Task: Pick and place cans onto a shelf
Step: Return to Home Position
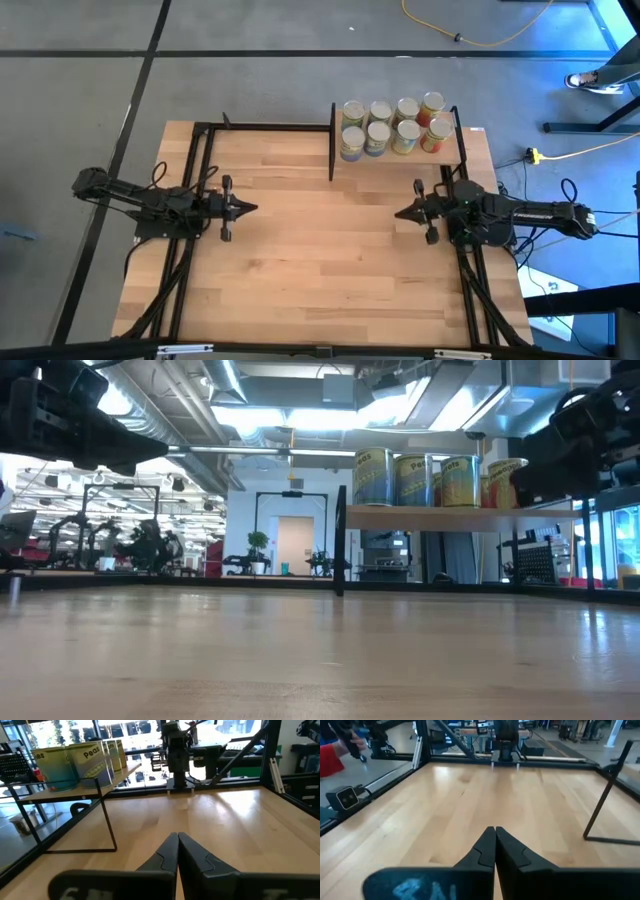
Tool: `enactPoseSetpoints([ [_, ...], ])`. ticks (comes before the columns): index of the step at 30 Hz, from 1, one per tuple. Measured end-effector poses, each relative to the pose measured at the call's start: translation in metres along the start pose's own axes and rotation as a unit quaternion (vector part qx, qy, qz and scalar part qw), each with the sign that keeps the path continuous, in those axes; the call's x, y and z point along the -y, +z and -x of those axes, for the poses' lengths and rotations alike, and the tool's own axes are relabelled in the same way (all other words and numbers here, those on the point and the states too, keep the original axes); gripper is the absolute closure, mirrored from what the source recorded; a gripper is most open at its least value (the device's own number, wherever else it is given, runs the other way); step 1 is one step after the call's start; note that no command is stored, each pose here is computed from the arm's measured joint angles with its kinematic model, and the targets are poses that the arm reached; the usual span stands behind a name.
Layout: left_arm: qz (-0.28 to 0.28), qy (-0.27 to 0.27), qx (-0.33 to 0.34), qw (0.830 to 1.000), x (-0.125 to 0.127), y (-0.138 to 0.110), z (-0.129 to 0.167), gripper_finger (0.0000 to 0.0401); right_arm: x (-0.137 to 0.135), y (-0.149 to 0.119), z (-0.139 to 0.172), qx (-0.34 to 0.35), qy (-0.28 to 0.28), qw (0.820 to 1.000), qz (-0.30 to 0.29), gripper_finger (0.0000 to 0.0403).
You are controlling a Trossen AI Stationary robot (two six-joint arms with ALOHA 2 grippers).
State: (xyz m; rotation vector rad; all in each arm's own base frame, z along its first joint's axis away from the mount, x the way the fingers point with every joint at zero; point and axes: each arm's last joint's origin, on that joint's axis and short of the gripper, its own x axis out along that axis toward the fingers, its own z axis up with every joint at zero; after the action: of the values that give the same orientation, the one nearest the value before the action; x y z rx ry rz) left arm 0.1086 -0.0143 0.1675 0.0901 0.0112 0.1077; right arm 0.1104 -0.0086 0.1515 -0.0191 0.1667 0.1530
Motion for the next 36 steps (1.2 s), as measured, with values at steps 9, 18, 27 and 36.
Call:
enactPoseSetpoints([
  [9, -0.001, 0.003, -0.003, 1.0, -0.0002, -0.0005, 0.0, 0.0401, 0.0, -0.0001, -0.0002, -0.001, 0.001, 0.998, -0.067, 0.0397],
  [18, -0.001, 0.034, -0.005, 0.999, -0.002, -0.0006, 0.0001, 0.0401, -0.0005, -0.0001, -0.0003, -0.002, 0.007, 0.998, -0.067, 0.0397],
  [27, -0.001, 0.034, -0.005, 0.999, -0.002, -0.0007, 0.0001, 0.0401, -0.0005, -0.0001, -0.0003, -0.002, 0.007, 0.998, -0.066, 0.0397],
  [36, -0.001, 0.034, -0.005, 0.999, -0.002, -0.0007, 0.0001, 0.0401, -0.0005, -0.0001, -0.0003, -0.002, 0.006, 0.998, -0.065, 0.0397],
])
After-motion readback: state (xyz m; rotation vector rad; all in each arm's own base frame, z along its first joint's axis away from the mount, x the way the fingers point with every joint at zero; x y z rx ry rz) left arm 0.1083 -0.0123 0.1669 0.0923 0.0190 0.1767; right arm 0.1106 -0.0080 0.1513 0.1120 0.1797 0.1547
